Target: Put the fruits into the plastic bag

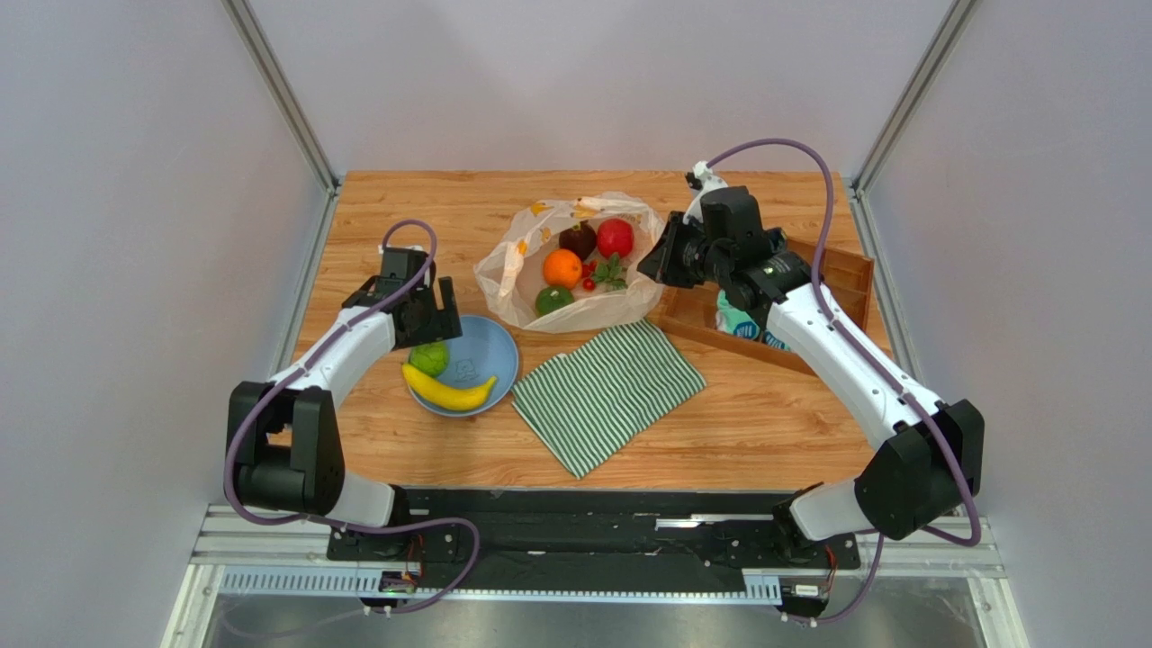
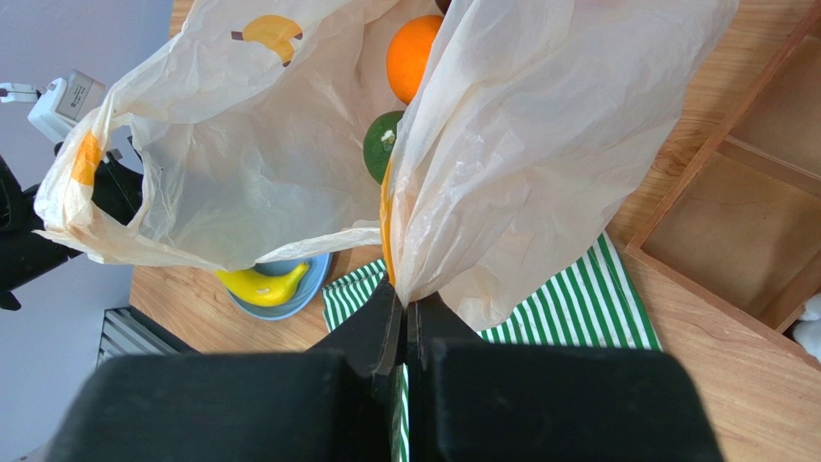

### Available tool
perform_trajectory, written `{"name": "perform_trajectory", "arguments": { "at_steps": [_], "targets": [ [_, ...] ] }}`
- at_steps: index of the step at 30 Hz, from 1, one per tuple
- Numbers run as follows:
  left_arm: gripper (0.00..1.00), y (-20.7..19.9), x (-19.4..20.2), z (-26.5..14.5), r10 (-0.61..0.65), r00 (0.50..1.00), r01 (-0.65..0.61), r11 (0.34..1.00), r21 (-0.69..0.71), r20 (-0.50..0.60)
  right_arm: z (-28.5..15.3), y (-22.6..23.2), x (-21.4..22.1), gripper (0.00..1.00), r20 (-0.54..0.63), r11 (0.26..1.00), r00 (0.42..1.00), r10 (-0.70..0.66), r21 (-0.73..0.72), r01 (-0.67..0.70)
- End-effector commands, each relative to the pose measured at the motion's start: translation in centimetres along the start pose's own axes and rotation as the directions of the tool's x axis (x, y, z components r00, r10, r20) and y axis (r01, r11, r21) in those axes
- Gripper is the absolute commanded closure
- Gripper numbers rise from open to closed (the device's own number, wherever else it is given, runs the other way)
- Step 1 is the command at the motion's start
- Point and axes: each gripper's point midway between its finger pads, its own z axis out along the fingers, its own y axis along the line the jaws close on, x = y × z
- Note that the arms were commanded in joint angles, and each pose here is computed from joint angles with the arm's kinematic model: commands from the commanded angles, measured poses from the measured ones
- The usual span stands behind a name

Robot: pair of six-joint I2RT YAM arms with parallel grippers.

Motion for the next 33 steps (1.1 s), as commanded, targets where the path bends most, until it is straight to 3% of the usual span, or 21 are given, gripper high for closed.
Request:
{"name": "perform_trajectory", "arguments": {
  "at_steps": [1, 14, 24, 33],
  "targets": [
    [0.10, 0.5, 0.3, 0.1, -0.032, 0.999, 0.032, 0.999, -0.020, 0.006, -0.3, 0.6, -0.1, 1.00, 0.013, 1.000, 1.000, -0.007, -0.028, 0.007],
    [0.21, 0.8, 2.1, 1.3, -0.038, 0.998, 0.037, 0.999, -0.025, -0.041, -0.3, 0.6, 0.1, 1.00, 0.011, 0.999, 1.000, -0.003, -0.037, 0.003],
    [0.42, -0.1, 0.9, 0.3, -0.033, 0.999, 0.033, 0.999, 0.029, 0.000, -0.4, 0.6, -0.1, 1.00, 0.019, 0.999, 1.000, -0.002, -0.034, 0.002],
    [0.45, -0.4, 0.0, -0.6, -0.034, 0.999, 0.033, 0.998, 0.052, 0.030, -0.3, 0.6, -0.1, 1.00, 0.017, 0.999, 1.000, -0.006, -0.032, 0.007]
  ]
}}
